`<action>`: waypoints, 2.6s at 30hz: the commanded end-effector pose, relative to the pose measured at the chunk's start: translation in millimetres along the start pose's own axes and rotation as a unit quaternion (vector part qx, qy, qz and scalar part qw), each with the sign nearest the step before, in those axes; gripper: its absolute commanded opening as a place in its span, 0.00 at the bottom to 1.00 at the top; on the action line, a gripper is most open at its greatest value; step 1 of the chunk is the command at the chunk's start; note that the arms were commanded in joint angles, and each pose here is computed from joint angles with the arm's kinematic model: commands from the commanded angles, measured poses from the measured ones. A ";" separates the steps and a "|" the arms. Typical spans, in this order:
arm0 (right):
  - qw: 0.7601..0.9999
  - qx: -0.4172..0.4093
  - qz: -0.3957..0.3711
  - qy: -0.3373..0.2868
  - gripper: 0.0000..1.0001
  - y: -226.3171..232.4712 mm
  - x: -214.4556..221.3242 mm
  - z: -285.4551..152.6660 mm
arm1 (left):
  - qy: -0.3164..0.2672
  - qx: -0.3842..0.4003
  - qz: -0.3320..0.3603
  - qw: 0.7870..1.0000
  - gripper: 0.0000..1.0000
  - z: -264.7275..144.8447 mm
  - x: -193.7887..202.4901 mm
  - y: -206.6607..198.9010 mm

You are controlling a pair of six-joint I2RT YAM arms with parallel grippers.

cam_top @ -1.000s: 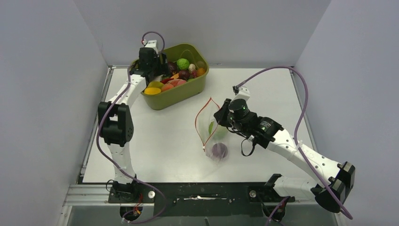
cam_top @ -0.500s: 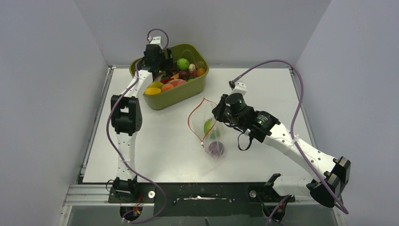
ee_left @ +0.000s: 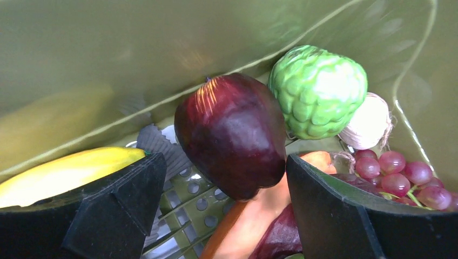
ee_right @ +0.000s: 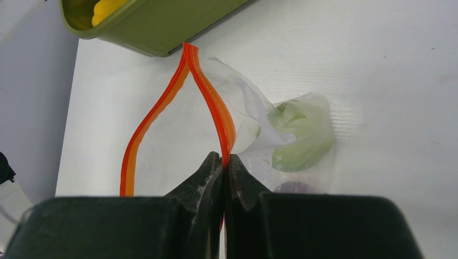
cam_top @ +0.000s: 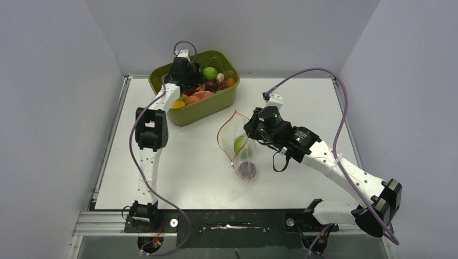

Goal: Place the food in the zip-top bag and seal the zipper
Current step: Pick up the fake vegetable from the bin.

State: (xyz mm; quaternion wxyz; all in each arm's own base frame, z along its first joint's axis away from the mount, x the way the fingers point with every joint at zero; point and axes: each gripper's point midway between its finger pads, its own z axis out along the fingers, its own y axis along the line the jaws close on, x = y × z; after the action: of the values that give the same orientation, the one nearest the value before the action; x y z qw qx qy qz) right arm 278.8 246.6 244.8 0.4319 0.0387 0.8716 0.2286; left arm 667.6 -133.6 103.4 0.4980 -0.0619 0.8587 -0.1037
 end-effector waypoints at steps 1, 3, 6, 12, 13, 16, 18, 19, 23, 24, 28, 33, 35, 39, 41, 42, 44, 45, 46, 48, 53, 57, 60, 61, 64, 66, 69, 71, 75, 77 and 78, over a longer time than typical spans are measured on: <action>0.999 -0.017 0.011 -0.042 0.00 9.9 -28.1 -11.5 | -0.059 0.025 -0.027 0.998 0.80 4.4 -35.3 -19.7; 0.999 -0.016 0.012 -0.045 0.00 8.9 -28.7 -13.3 | -0.062 0.028 -0.031 0.997 0.80 9.5 -33.3 -22.0; 0.999 -0.013 0.013 -0.046 0.00 6.3 -29.2 -14.9 | -0.068 0.032 -0.031 0.997 0.80 16.5 -30.3 -24.4; 0.998 -0.004 0.016 -0.055 0.00 -1.7 -30.4 -20.1 | -0.088 0.033 -0.038 0.995 0.78 23.1 -29.7 -22.7; 0.998 -0.003 0.017 -0.055 0.00 -2.8 -30.7 -20.4 | -0.091 0.035 -0.039 0.994 0.76 23.6 -30.0 -23.7; 0.998 0.000 0.016 -0.055 0.00 -5.0 -30.8 -21.5 | -0.097 0.042 -0.037 0.994 0.68 24.5 -29.8 -26.3; 0.998 0.002 0.016 -0.055 0.00 -6.5 -30.7 -22.0 | -0.099 0.043 -0.034 0.994 0.65 23.8 -29.8 -27.8; 0.998 0.002 0.017 -0.056 0.00 -7.5 -30.9 -22.2 | -0.099 0.044 -0.033 0.994 0.63 23.0 -29.1 -28.9; 0.998 0.000 0.017 -0.056 0.00 -7.9 -30.3 -21.6 | -0.107 0.045 -0.029 0.993 0.54 13.6 -33.5 -28.8; 0.998 0.000 0.017 -0.055 0.00 -8.0 -29.9 -20.9 | -0.111 0.048 -0.028 0.992 0.53 10.1 -35.9 -28.6; 0.998 -0.002 0.019 -0.053 0.00 -8.5 -28.7 -19.4 | -0.134 0.063 -0.031 0.988 0.43 -7.0 -47.3 -31.2; 0.998 -0.009 0.023 -0.052 0.00 -7.3 -28.5 -20.7 | -0.162 0.074 -0.032 0.983 0.35 -26.3 -62.5 -34.8; 0.998 -0.009 0.025 -0.052 0.00 -7.7 -28.4 -21.5 | -0.165 0.073 -0.029 0.983 0.35 -31.7 -67.1 -34.5; 0.998 -0.011 0.031 -0.053 0.00 -9.2 -26.8 -23.1 | -0.167 0.074 -0.028 0.983 0.34 -43.6 -70.7 -34.5; 0.998 -0.013 0.033 -0.052 0.00 -9.1 -25.2 -23.1 | -0.168 0.077 -0.030 0.982 0.33 -50.8 -71.3 -35.6; 0.998 -0.014 0.034 -0.050 0.00 -9.1 -23.7 -22.8 | -0.166 0.079 -0.032 0.982 0.32 -54.1 -69.9 -36.3; 0.998 -0.019 0.037 -0.048 0.00 -7.6 -22.6 -23.1 | -0.167 0.083 -0.039 0.982 0.31 -63.7 -72.0 -38.2; 0.998 -0.020 0.037 -0.046 0.00 -7.4 -21.5 -22.5 | -0.167 0.084 -0.042 0.981 0.30 -68.1 -72.1 -38.5; 0.998 -0.022 0.038 -0.045 0.00 -6.6 -21.3 -22.2 | -0.166 0.085 -0.044 0.981 0.30 -72.4 -72.0 -38.6; 0.998 -0.027 0.038 -0.042 0.00 -4.4 -19.9 -21.5 | -0.169 0.086 -0.044 0.981 0.30 -82.1 -74.5 -38.8; 0.998 -0.031 0.040 -0.039 0.00 -3.9 -17.7 -20.8 | -0.173 0.085 -0.036 0.981 0.30 -105.6 -81.2 -37.0; 0.998 -0.036 0.043 -0.042 0.00 -2.6 -18.5 -23.1 | -0.159 0.084 -0.034 0.983 0.30 -120.5 -81.1 -36.4; 0.997 -0.036 0.045 -0.045 0.00 -2.0 -21.3 -24.7 | -0.153 0.092 -0.035 0.983 0.30 -135.2 -81.4 -38.9; 0.997 -0.037 0.045 -0.046 0.00 -1.5 -21.9 -25.2 | -0.150 0.094 -0.037 0.983 0.30 -140.5 -80.9 -39.8; 0.997 -0.038 0.047 -0.047 0.00 -0.2 -23.4 -25.2 | -0.142 0.105 -0.047 0.983 0.30 -159.7 -78.8 -43.0; 0.997 -0.038 0.048 -0.048 0.00 -0.2 -23.8 -25.0 | -0.136 0.117 -0.055 0.982 0.30 -172.7 -76.6 -46.5; 0.997 -0.036 0.048 -0.045 0.00 -0.6 -22.5 -24.1 | -0.122 0.141 -0.063 0.980 0.29 -194.6 -73.8 -55.4; 0.997 -0.033 0.049 -0.044 0.00 -1.4 -21.4 -22.9 | -0.105 0.164 -0.069 0.978 0.29 -210.1 -69.9 -63.3; 0.997 -0.032 0.056 -0.041 0.00 -1.3 -19.7 -20.7 | -0.069 0.210 -0.073 0.972 0.29 -242.9 -54.9 -78.3; 0.997 -0.033 0.059 -0.040 0.00 -0.1 -19.5 -19.5 | -0.053 0.232 -0.074 0.968 0.29 -259.7 -44.9 -83.9; 0.997 -0.035 0.059 -0.039 0.00 0.8 -18.8 -18.6 | -0.048 0.246 -0.073 0.965 0.29 -268.9 -41.5 -87.6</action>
State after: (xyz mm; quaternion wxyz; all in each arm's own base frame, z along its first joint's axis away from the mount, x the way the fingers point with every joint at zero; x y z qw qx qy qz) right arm 268.9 229.7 244.8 0.4280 0.0690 0.8662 0.2484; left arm 497.6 -159.5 257.6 0.5464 -0.0433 0.7892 -0.2770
